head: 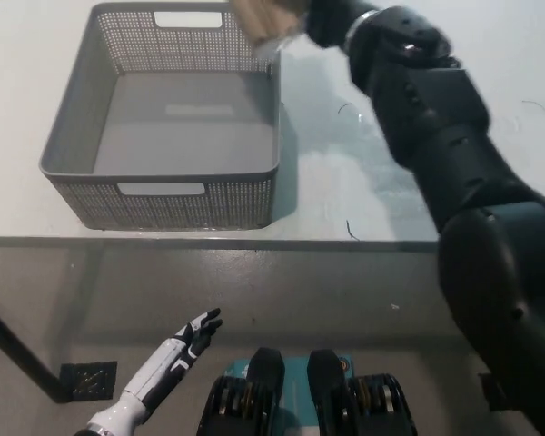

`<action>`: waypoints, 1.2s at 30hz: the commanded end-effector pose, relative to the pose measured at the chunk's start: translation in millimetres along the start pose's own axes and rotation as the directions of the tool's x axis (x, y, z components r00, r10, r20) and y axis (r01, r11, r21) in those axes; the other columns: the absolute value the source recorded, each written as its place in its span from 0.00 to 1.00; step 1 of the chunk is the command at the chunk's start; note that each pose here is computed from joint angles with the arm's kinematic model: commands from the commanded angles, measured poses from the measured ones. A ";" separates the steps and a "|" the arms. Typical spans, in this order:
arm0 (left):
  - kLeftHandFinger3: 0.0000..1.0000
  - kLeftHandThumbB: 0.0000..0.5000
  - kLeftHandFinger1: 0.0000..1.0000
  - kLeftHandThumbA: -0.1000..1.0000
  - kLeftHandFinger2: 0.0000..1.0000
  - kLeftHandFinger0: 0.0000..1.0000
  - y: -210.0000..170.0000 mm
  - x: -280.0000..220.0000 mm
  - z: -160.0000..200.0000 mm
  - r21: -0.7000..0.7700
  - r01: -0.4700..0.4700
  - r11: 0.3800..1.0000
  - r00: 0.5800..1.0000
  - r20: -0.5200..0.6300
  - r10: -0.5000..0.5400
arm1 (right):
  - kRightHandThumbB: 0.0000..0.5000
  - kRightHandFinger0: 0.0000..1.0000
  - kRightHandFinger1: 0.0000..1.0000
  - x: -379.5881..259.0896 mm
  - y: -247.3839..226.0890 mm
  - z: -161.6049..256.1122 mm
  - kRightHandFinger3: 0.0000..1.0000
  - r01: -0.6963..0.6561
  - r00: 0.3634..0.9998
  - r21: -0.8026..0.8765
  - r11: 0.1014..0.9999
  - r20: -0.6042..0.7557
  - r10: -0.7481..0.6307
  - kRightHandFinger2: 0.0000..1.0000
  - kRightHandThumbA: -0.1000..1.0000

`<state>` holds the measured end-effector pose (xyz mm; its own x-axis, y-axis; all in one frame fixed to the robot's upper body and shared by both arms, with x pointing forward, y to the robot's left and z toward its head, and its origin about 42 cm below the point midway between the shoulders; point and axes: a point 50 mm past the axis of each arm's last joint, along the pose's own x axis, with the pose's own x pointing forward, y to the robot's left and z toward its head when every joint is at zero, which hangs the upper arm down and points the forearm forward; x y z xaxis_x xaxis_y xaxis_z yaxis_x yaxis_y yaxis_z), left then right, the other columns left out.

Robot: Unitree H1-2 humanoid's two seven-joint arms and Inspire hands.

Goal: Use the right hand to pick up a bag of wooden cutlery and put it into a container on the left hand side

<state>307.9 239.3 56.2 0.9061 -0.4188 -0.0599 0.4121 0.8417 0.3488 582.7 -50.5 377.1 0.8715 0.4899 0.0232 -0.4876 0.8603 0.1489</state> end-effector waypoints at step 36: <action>1.00 0.92 1.00 1.00 1.00 1.00 7.1 19.6 28.9 0.104 0.103 0.989 0.992 0.064 -0.110 | 0.39 0.00 0.39 17.3 96.9 -31.7 0.59 -0.058 0.998 -0.734 0.677 -0.041 0.041 0.75 0.00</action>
<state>319.4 224.9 72.0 0.8636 -0.5012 -0.0548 0.4793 0.7823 0.3978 549.0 29.5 316.7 0.8485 0.4991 -0.1762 -0.5081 0.6748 -0.5352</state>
